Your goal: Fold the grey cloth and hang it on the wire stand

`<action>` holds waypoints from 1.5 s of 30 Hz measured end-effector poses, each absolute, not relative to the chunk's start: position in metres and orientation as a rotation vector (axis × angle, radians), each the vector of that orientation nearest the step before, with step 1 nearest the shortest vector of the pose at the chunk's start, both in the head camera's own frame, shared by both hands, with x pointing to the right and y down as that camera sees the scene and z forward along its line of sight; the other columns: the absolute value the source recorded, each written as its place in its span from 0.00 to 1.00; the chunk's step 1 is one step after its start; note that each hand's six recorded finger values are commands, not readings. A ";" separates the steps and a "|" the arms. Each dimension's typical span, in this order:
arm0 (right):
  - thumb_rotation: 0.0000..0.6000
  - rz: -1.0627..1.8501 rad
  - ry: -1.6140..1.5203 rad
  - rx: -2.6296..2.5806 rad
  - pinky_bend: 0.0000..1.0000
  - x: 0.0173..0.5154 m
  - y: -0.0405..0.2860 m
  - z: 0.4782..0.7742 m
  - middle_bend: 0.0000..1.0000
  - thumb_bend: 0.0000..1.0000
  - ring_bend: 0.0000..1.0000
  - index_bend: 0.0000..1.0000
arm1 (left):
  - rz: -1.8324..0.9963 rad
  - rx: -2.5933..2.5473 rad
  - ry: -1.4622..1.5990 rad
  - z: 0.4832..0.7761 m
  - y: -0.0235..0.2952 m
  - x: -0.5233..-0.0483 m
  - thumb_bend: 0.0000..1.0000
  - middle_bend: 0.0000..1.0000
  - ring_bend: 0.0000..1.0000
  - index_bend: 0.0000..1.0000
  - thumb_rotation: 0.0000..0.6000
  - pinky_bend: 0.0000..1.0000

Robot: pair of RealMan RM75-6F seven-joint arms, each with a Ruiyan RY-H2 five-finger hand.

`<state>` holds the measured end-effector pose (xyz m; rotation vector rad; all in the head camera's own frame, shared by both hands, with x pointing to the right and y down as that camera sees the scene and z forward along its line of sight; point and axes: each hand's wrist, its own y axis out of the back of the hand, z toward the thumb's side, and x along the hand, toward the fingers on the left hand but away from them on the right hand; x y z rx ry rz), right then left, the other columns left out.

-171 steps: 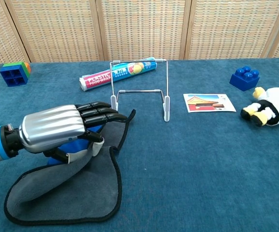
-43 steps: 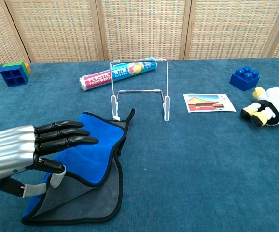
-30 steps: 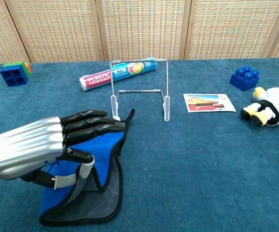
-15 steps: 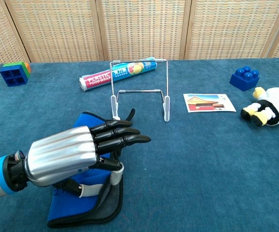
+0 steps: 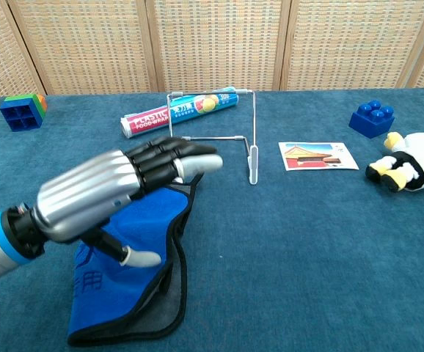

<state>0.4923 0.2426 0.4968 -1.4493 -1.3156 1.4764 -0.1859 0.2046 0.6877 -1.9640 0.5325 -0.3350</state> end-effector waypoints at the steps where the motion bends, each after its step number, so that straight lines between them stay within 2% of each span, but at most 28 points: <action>1: 1.00 1.476 -1.315 -1.450 0.00 0.492 0.243 0.497 0.00 0.00 0.00 0.00 | -0.332 -1.961 0.554 0.684 0.201 -0.188 0.14 0.00 0.00 0.00 1.00 0.00; 11: 1.00 1.475 -1.309 -1.454 0.00 0.490 0.242 0.498 0.00 0.00 0.00 0.00 | -0.364 -1.902 0.773 0.644 0.142 -0.221 0.14 0.00 0.00 0.00 1.00 0.00; 15: 1.00 1.474 -1.308 -1.456 0.00 0.490 0.242 0.497 0.00 0.00 0.00 0.00 | -0.444 -1.870 0.843 0.642 0.120 -0.235 0.18 0.00 0.00 0.00 1.00 0.00; 19: 1.00 1.476 -1.311 -1.457 0.00 0.491 0.242 0.498 0.00 0.00 0.00 0.00 | -0.559 -1.864 0.918 0.644 0.098 -0.255 0.19 0.00 0.00 0.09 1.00 0.00; 24: 1.00 1.479 -1.309 -1.461 0.00 0.491 0.241 0.499 0.00 0.00 0.00 0.00 | -0.727 -1.851 0.953 0.653 0.081 -0.283 0.20 0.00 0.00 0.18 1.00 0.00; 32: 1.00 1.483 -1.291 -1.471 0.00 0.487 0.240 0.502 0.00 0.00 0.00 0.00 | -1.033 -1.832 0.865 0.689 0.079 -0.307 0.24 0.00 0.00 0.27 1.00 0.00; 38: 1.00 1.493 -1.289 -1.471 0.00 0.488 0.239 0.504 0.00 0.00 0.00 0.00 | -1.201 -1.831 0.806 0.711 0.083 -0.301 0.26 0.00 0.00 0.28 1.00 0.00; 45: 1.00 1.505 -1.285 -1.471 0.00 0.489 0.239 0.507 0.00 0.00 0.00 0.00 | -1.263 -1.886 0.798 0.728 0.090 -0.276 0.28 0.00 0.00 0.30 1.00 0.00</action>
